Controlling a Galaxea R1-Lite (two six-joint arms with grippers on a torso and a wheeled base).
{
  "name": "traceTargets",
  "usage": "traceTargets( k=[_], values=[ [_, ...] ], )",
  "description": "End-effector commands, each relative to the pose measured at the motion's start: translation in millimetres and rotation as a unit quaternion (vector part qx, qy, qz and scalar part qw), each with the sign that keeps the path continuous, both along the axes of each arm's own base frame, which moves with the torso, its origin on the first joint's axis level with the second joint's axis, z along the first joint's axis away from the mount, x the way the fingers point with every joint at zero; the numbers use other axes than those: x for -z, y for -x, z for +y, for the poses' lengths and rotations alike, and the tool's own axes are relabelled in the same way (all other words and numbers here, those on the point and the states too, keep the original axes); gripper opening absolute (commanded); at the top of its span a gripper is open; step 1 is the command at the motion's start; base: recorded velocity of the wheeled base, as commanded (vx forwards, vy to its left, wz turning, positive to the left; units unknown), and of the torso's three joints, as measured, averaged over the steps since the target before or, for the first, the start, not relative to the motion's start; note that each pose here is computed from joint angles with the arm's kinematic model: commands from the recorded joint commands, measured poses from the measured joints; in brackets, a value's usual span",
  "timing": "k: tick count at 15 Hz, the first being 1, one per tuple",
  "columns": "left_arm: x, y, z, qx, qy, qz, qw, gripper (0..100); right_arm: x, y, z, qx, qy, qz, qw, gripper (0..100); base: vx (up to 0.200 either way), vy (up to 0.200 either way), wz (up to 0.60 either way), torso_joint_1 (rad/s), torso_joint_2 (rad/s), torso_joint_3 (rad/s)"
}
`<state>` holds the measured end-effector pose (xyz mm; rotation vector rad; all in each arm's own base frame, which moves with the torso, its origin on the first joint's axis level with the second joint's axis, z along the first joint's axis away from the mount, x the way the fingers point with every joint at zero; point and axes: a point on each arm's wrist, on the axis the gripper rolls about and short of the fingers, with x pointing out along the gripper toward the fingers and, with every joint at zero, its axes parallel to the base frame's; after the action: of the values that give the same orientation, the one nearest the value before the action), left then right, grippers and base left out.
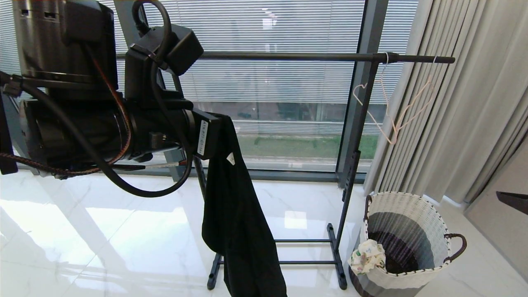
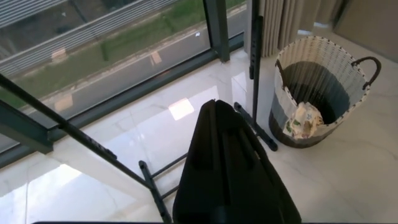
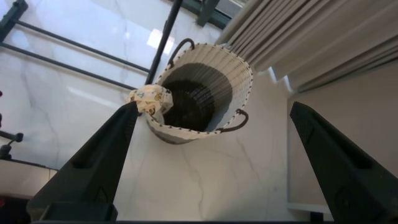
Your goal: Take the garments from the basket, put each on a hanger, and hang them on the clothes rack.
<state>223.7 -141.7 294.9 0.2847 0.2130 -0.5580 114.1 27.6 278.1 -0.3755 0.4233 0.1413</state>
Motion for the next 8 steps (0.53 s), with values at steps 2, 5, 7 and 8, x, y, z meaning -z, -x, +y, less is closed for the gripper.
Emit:
traceTargets(
  k=[2,5,7,8],
  values=[
    [0.4,-6.2,9.1,-0.021,-0.001,-0.002,0.9998,0,0.9,-0.7,0.2,0.0,0.001,0.002,1.0,100,0.0,0.0,0.0,0.232,-0.52,-0.288],
    [0.3,-18.7,32.5,-0.067,-0.009,-0.019,0.9975,0,1.0,-1.6,0.5,0.001,-0.003,0.002,1.0,100,0.0,0.0,0.0,0.175,-0.39,-0.214],
    [1.6,-21.0,42.5,-0.102,-0.014,-0.02,0.9945,0,1.2,-7.0,2.3,0.003,-0.022,-0.007,0.9997,100,0.0,0.0,0.0,0.049,-0.1,-0.058],
    [1.2,-21.8,44.6,-0.124,-0.019,-0.022,0.9918,0,1.1,-13.1,4.1,0.008,-0.043,-0.018,0.9989,100,0.0,0.0,0.0,0.0,0.0,0.0]
  ],
)
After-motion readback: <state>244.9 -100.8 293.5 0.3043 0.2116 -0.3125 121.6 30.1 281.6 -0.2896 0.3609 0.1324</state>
